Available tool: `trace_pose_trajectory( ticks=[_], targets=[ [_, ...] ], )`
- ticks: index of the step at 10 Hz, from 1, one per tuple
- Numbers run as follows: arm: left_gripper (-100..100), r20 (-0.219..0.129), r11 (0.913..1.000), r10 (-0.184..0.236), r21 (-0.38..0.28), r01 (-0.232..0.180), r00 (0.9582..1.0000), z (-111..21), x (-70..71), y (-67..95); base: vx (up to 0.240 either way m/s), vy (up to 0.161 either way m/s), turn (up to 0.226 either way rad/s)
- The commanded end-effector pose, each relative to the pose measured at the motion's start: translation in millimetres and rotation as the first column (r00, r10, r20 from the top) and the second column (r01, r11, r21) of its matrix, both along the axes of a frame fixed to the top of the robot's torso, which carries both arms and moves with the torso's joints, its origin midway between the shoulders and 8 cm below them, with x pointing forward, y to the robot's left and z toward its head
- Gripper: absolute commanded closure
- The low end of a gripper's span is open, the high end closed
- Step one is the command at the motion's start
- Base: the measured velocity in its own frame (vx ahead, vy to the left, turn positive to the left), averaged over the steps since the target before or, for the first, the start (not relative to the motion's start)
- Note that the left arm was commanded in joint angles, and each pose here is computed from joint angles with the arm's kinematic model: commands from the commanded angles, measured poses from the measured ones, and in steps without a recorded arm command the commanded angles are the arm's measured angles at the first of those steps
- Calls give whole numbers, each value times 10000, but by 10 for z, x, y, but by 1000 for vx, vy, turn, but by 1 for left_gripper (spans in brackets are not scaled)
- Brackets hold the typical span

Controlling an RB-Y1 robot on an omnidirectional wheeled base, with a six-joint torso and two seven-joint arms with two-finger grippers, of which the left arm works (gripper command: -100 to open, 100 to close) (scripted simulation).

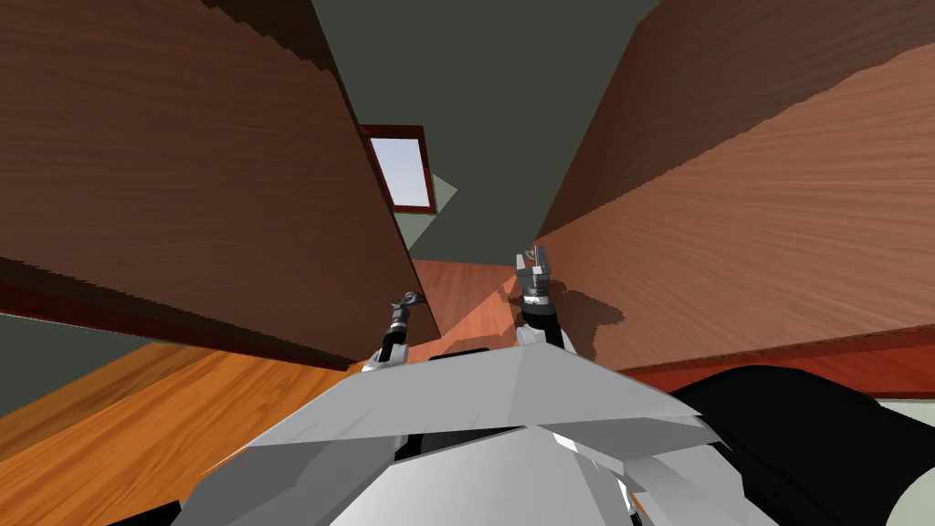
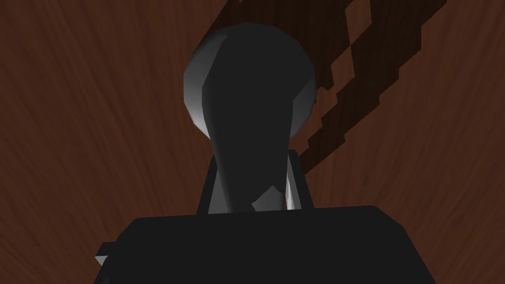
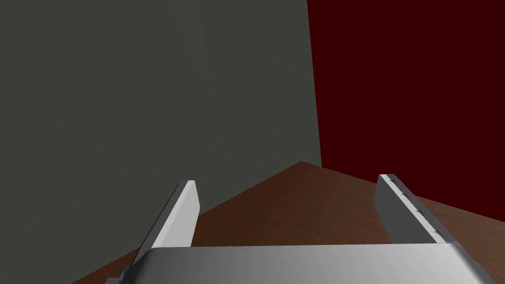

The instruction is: Push the door open

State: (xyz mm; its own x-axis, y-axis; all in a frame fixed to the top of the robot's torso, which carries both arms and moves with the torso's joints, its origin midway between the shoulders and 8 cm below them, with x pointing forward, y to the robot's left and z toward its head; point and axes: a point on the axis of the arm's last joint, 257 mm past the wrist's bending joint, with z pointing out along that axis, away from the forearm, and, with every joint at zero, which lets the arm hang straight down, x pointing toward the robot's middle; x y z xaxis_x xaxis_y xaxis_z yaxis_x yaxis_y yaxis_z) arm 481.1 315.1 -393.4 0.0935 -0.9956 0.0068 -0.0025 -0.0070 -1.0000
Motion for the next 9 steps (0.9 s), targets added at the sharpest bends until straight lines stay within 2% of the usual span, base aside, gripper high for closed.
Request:
trace_pose_trajectory(
  ticks=[1, 2, 5, 7, 9],
  targets=[
    [100, 69, 9994, 345, 79, -346, 9994, 33, -6, 185, 167, -88, 79],
    [100, 69, 9994, 345, 79, -346, 9994, 33, -6, 185, 114, -58, 57],
    [100, 54, 9969, 782, 76, -782, 9969, 29, -40, 350, 157, -83, 52],
    [100, 54, 9969, 782, 76, -782, 9969, 29, -40, 350, 85, -19, 11],
    [100, 40, 9933, 1151, 74, -1151, 9933, 25, -73, 488, 145, -65, 50]
  ],
)
